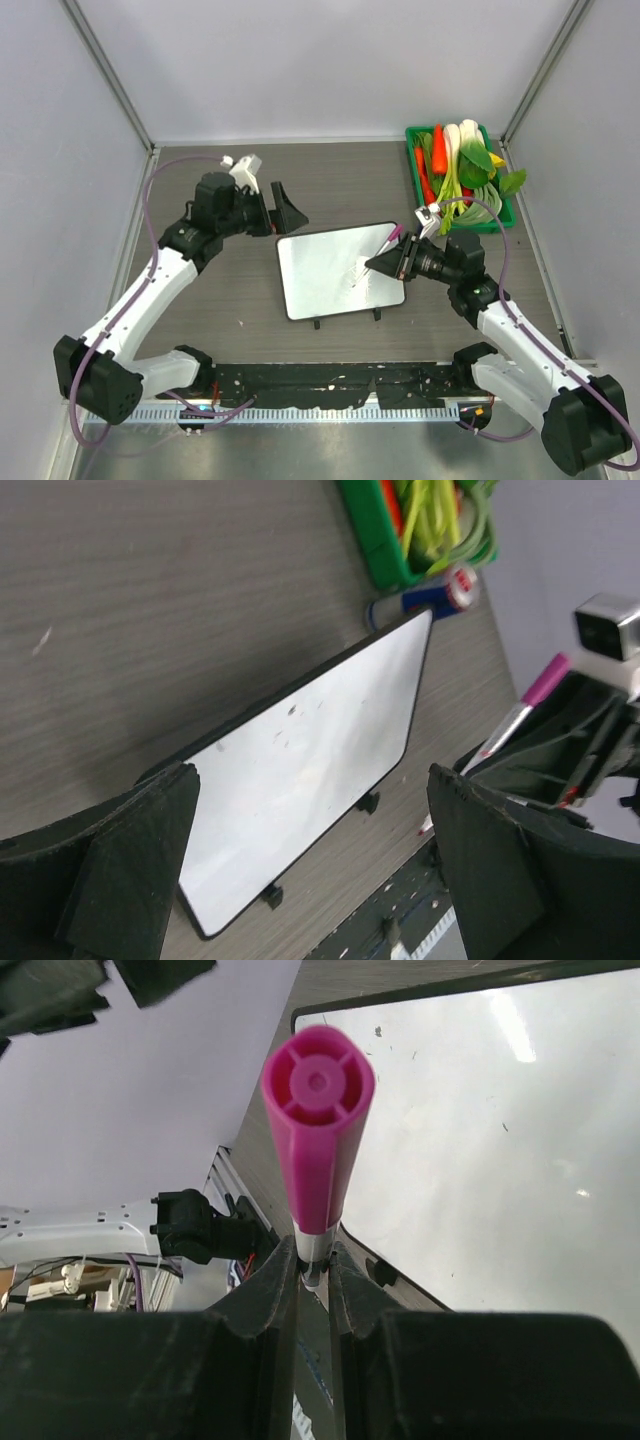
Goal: Write a sentence on the whiteboard
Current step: Hold the whiteboard at the center of the board.
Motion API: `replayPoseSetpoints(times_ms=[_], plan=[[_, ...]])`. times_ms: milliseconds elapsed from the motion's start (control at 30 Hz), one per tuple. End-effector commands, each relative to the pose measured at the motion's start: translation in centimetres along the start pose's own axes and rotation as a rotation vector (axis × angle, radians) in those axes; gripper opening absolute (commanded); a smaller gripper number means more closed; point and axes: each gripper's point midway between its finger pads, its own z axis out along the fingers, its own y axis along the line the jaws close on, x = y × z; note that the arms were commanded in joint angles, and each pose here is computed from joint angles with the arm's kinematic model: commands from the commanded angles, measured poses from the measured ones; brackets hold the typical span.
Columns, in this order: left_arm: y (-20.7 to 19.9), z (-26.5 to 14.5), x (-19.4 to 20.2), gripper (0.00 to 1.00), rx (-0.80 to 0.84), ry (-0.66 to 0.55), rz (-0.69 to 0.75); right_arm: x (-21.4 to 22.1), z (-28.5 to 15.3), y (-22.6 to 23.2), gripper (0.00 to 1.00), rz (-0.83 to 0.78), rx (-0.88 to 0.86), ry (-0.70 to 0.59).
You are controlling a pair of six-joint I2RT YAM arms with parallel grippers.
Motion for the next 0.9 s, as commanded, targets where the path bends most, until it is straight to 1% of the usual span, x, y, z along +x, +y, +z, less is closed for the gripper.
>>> replayPoseSetpoints(times_ms=[0, 67, 100, 133, 200, 233, 300, 333, 467, 667, 867], plan=[[-2.3, -1.3, -4.0, 1.0, 0.018, -0.041, 0.084, -1.7, 0.4, 1.0, 0.02, -0.05, -0.03, -0.039], [-1.5, -0.9, -4.7, 1.0, -0.013, -0.046, 0.122, -1.4, 0.5, 1.0, 0.01, -0.035, -0.037, -0.028], [-1.3, -0.4, -4.9, 1.0, -0.003, -0.05, 0.119, -1.4, 0.5, 0.9, 0.01, -0.031, -0.038, -0.029], [-1.2, 0.2, -4.6, 1.0, 0.008, -0.043, 0.093, -1.2, 0.5, 0.9, 0.01, -0.027, -0.04, -0.024], [-2.1, 1.2, -3.2, 1.0, 0.122, -0.008, 0.026, -1.0, 0.4, 0.7, 0.02, -0.03, -0.035, -0.028], [-2.6, 1.1, -3.2, 1.0, 0.19, -0.013, 0.007, -0.9, 0.3, 0.6, 0.02, -0.03, -0.031, -0.028], [-1.4, 1.1, -2.4, 1.0, 0.194, -0.048, -0.081, -0.7, 0.3, 0.4, 0.01, -0.026, -0.026, -0.023], [-0.8, 1.1, -2.0, 1.0, 0.204, -0.064, -0.096, -0.7, 0.3, 0.5, 0.01, -0.027, -0.03, -0.021], [0.0, 0.3, -1.4, 1.0, 0.148, -0.056, -0.047, -0.7, 0.4, 0.2, 0.01, -0.035, -0.023, -0.021], [-0.9, -1.2, -2.8, 1.0, 0.155, -0.113, 0.024, -0.8, 0.6, 0.8, 0.02, -0.044, -0.046, 0.003], [-1.2, -1.7, -3.1, 1.0, 0.157, -0.127, 0.041, -0.9, 0.4, 0.9, 0.01, -0.042, -0.043, -0.006]])
